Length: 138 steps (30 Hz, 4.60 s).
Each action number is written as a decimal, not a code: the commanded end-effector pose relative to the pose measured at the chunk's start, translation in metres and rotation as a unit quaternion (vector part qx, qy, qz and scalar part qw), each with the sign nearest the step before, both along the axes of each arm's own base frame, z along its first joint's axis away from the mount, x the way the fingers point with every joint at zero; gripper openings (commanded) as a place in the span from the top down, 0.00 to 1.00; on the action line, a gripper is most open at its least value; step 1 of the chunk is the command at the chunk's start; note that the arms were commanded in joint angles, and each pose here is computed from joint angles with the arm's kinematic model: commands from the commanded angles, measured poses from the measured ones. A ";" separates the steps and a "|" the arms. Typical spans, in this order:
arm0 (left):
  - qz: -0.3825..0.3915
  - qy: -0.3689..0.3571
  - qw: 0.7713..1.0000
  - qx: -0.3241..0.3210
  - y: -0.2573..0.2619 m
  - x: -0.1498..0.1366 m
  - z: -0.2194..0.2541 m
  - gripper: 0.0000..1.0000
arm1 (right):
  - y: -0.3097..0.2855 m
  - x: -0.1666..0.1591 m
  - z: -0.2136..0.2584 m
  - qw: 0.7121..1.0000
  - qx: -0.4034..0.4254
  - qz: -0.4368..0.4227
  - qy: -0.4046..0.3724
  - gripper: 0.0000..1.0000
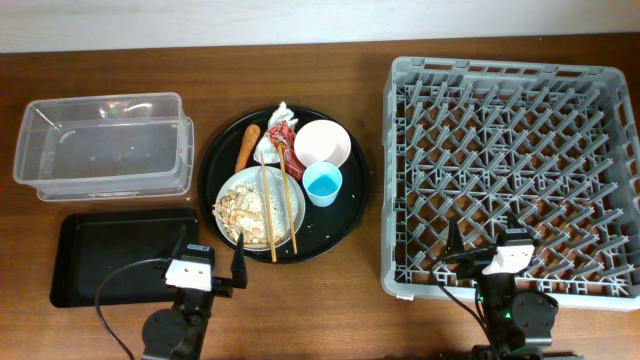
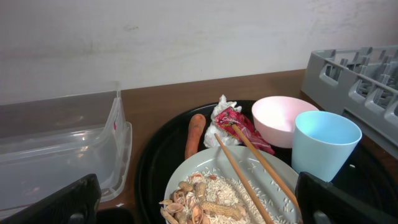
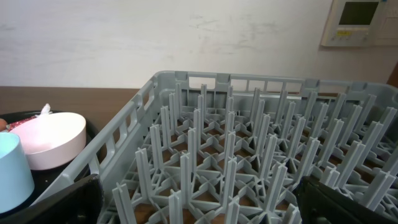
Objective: Sort waste into correct bins and load items into the dishwasher rack
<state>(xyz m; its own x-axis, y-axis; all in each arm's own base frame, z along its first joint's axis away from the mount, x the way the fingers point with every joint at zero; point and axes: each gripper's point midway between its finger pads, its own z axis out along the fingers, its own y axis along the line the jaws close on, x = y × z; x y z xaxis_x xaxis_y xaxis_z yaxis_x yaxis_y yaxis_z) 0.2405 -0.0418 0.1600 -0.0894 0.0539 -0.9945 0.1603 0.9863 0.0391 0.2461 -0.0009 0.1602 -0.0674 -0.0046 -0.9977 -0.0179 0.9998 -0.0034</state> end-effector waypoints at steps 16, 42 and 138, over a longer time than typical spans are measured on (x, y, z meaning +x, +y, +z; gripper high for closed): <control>-0.002 0.001 1.000 0.006 0.000 0.000 -0.004 0.01 | -0.001 0.000 -0.003 1.000 -0.003 -0.001 0.002 0.02; -0.002 0.001 1.000 0.006 0.000 0.000 -0.004 0.01 | -0.001 0.000 -0.003 1.000 -0.003 -0.001 0.002 0.02; -0.493 0.397 0.749 -0.194 -0.182 0.082 0.101 0.01 | 0.073 0.032 0.136 0.905 0.177 0.225 0.315 0.56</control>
